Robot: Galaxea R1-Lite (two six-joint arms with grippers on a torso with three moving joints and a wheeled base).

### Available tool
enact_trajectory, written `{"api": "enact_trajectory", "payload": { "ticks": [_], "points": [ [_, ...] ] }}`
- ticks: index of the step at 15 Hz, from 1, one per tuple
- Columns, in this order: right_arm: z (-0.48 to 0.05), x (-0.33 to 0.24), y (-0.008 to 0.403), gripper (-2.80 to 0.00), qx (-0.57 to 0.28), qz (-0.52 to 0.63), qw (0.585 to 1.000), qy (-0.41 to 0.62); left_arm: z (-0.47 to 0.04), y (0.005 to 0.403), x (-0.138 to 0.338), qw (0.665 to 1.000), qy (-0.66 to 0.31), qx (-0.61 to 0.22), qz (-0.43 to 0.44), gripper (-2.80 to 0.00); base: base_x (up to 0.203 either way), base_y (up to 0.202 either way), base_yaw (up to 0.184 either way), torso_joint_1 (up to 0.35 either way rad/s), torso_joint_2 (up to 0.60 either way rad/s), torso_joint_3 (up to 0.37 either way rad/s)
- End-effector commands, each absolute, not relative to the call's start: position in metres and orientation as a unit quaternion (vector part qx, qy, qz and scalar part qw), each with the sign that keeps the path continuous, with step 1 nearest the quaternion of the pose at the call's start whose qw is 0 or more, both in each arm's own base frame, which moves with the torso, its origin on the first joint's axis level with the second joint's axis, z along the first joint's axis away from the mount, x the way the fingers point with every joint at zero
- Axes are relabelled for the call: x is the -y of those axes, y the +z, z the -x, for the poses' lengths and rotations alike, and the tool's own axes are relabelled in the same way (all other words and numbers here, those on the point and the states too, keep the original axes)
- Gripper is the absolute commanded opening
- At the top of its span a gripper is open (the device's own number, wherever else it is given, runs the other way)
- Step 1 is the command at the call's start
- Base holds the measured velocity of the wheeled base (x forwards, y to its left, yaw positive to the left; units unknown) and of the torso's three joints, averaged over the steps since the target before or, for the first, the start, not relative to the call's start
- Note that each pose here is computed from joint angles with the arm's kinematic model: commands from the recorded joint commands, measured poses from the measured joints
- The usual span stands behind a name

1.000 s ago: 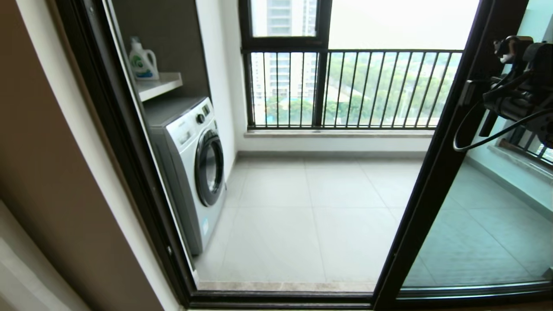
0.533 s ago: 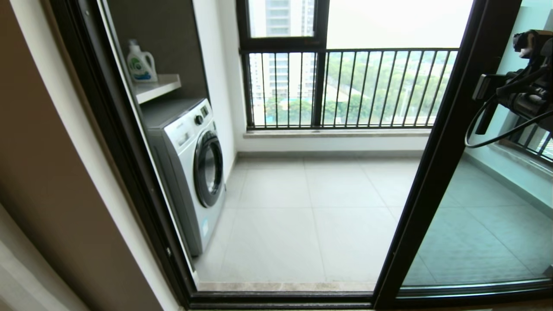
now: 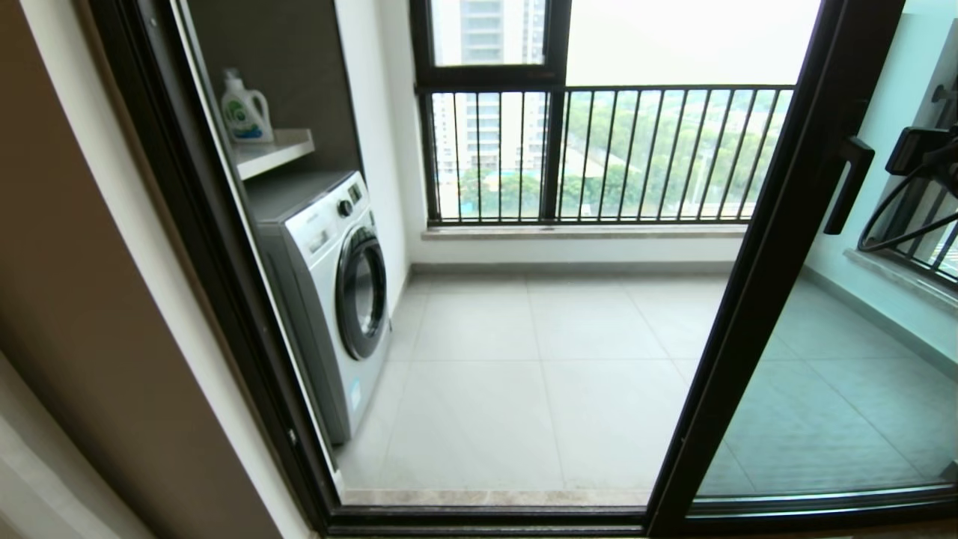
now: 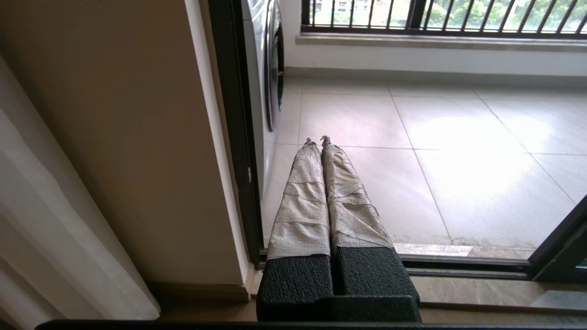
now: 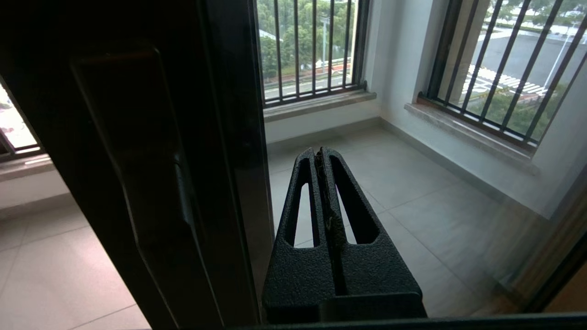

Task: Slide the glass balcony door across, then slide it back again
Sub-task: Close the slid door

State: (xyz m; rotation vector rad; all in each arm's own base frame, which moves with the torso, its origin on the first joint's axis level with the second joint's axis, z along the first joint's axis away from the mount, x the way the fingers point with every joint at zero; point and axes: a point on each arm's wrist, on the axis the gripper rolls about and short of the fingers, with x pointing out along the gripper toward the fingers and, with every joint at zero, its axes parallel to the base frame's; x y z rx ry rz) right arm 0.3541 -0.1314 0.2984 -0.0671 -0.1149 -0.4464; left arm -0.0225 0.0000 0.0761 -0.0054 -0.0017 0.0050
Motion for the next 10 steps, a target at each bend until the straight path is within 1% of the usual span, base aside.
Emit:
{"api": "enact_trajectory", "payload": {
  "ticks": [1,5,10],
  "points": [
    [-0.356,0.142,0.283,-2.80,0.035,0.032,0.973,-0.226,0.023,0.076,0.000,1.000,0.003,0.002,0.003,-2.80,0.000,0.000,0.000,0.000,0.00,0.000],
    [-0.364,0.133,0.274,-2.80,0.023,0.031,0.978,-0.206,0.023,0.076,0.000,1.000,0.003,0.002,0.003,-2.80,0.000,0.000,0.000,0.000,0.00,0.000],
    [-0.376,0.096,0.279,-2.80,0.032,0.032,0.985,-0.164,0.023,0.076,0.000,1.000,0.003,0.002,0.003,-2.80,0.000,0.000,0.000,0.000,0.00,0.000]
  ]
}}
